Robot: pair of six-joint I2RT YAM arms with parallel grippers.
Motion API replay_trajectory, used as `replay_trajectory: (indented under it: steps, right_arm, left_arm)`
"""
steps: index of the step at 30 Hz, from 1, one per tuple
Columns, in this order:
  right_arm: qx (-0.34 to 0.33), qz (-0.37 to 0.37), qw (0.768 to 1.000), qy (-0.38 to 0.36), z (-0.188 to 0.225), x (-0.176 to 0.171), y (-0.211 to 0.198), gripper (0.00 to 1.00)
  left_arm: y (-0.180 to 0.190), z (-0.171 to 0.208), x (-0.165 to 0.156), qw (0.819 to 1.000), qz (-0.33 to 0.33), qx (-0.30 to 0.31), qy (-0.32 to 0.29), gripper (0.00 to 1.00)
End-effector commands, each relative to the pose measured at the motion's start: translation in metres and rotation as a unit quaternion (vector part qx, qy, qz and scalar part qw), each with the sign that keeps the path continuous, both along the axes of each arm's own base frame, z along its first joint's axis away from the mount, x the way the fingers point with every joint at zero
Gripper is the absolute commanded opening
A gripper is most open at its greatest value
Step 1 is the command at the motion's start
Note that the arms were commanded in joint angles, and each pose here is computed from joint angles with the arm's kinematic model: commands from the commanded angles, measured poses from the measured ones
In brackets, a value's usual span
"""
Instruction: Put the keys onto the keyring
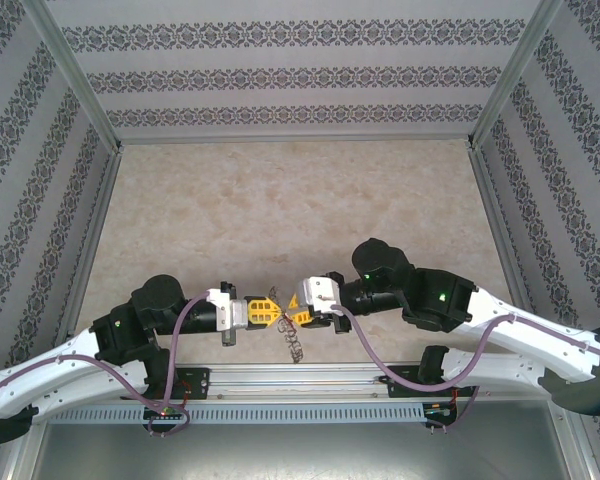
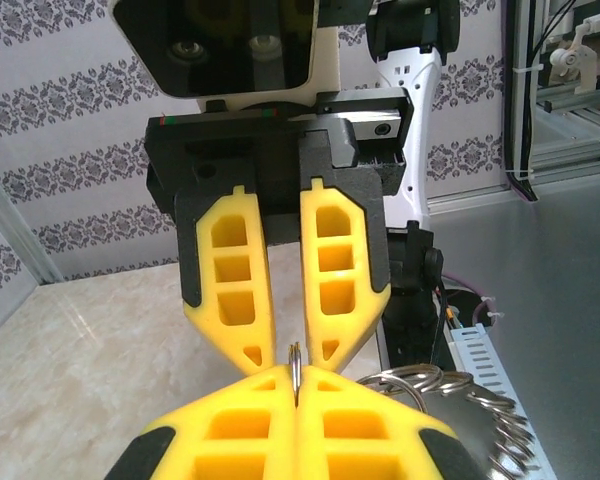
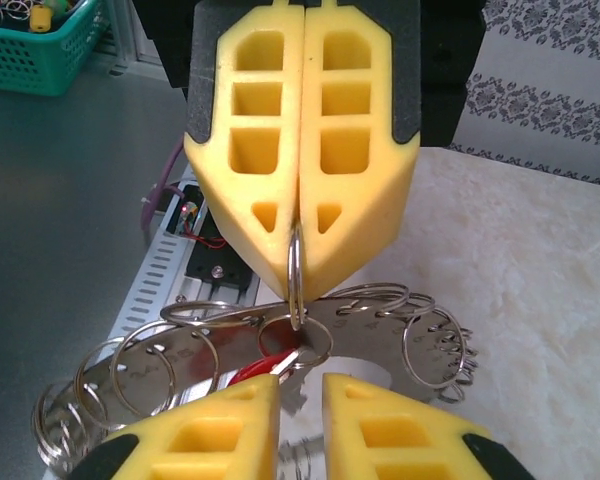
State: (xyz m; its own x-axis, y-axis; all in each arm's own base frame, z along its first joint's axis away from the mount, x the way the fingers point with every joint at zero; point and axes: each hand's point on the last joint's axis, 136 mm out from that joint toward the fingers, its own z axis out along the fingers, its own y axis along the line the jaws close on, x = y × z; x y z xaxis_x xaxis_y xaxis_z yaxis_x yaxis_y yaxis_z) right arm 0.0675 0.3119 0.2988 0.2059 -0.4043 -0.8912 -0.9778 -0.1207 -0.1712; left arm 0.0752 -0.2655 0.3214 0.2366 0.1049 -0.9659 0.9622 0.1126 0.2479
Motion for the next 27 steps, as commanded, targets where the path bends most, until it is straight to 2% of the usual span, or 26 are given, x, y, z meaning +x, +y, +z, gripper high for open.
replay_trajectory:
  steps: [1, 11, 19, 27]
  right_arm:
    - [0.010, 0.016, 1.000, 0.000, 0.003, -0.004, 0.001, 0.17]
    - [0.032, 0.026, 0.999, 0.030, 0.004, -0.015, -0.006, 0.34]
    - [0.028, 0.019, 0.998, 0.049, -0.007, -0.010, 0.005, 0.38]
    - [0.031, 0.024, 0.998, 0.051, -0.008, -0.007, 0.016, 0.36]
  left_arm:
    - [0.002, 0.031, -0.010, 0.999, -0.021, -0.046, -0.013, 0.00]
    - [0.003, 0.036, -0.013, 0.998, -0.028, -0.050, -0.016, 0.00]
    - [0.002, 0.037, -0.012, 0.998, -0.027, -0.051, -0.017, 0.00]
    - [0.001, 0.035, -0.010, 0.998, -0.022, -0.048, -0.018, 0.00]
